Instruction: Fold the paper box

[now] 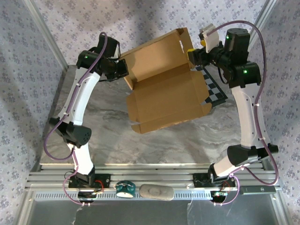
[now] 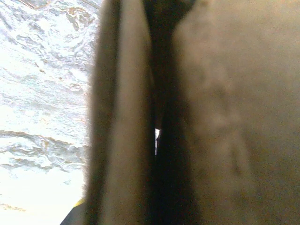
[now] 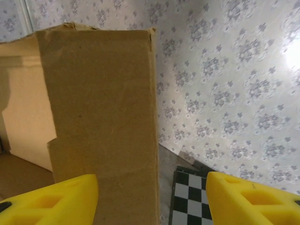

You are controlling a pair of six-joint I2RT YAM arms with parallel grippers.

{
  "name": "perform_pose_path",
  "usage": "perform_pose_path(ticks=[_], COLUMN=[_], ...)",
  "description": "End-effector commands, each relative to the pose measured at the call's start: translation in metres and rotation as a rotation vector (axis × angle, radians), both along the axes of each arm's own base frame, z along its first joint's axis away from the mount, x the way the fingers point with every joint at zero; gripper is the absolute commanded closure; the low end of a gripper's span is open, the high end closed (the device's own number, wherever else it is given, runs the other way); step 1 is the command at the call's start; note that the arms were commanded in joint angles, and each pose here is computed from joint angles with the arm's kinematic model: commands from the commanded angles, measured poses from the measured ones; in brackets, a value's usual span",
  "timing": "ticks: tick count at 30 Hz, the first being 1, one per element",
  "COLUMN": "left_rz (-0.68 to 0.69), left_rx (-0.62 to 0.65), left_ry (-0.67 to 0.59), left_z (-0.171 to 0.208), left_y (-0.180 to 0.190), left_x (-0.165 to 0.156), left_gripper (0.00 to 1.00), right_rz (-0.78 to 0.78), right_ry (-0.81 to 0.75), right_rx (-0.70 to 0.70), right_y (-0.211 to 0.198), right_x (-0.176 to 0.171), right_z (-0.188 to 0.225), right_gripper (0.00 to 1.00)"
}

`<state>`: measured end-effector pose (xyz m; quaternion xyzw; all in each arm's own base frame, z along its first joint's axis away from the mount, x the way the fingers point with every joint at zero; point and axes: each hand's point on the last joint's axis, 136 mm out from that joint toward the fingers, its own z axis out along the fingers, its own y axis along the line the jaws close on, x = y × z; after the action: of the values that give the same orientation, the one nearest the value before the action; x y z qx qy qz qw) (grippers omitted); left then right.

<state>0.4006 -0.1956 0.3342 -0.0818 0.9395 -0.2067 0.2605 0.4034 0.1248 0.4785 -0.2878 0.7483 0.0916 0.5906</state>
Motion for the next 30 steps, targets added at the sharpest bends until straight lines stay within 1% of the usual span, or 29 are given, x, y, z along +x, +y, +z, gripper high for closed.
perform_pose_path(ticks=[1,3,4,7,11,14,16,22,26,30], left_rz=[-0.022,-0.025,-0.029,-0.052,-0.076,-0.113,-0.136,-0.141,-0.138,-0.132], left_rx=[0.034,0.04,0.04,0.024,0.002,-0.026,-0.044,-0.041,-0.041,-0.037], left_ry=[-0.019,-0.017,-0.015,-0.01,0.012,0.016,0.023,0.036,0.037,0.046], left_z=[0.005,0.004,0.003,0.002,-0.001,-0.001,-0.003,-0.008,-0.008,-0.009], left_y=[0.005,0.006,0.006,0.004,0.005,0.004,0.001,0.003,0.004,0.006], left_x=[-0.001,-0.001,-0.002,-0.001,0.0,0.002,0.003,0.004,0.005,0.005], left_gripper=[1.0,1.0,1.0,1.0,1.0,1.0,1.0,1.0,1.0,1.0], right_rz=[0.063,0.078,0.098,0.159,0.238,0.292,0.333,0.408,0.428,0.455], right_ry=[-0.02,-0.015,-0.004,0.041,0.111,0.186,0.237,0.319,0.377,0.399], right_rx=[0.019,0.074,0.125,0.221,0.303,0.428,0.511,0.556,0.545,0.527], right_y=[0.0,-0.005,-0.006,-0.006,-0.003,-0.007,-0.008,0.016,0.028,0.041], right_x=[-0.008,-0.005,-0.004,-0.002,-0.001,0.002,0.01,0.013,0.013,0.007], right_z=[0.005,0.01,0.014,0.017,0.015,0.013,0.013,0.007,-0.003,-0.001], right_gripper=[0.37,0.37,0.37,0.36,0.35,0.29,0.28,0.27,0.27,0.29])
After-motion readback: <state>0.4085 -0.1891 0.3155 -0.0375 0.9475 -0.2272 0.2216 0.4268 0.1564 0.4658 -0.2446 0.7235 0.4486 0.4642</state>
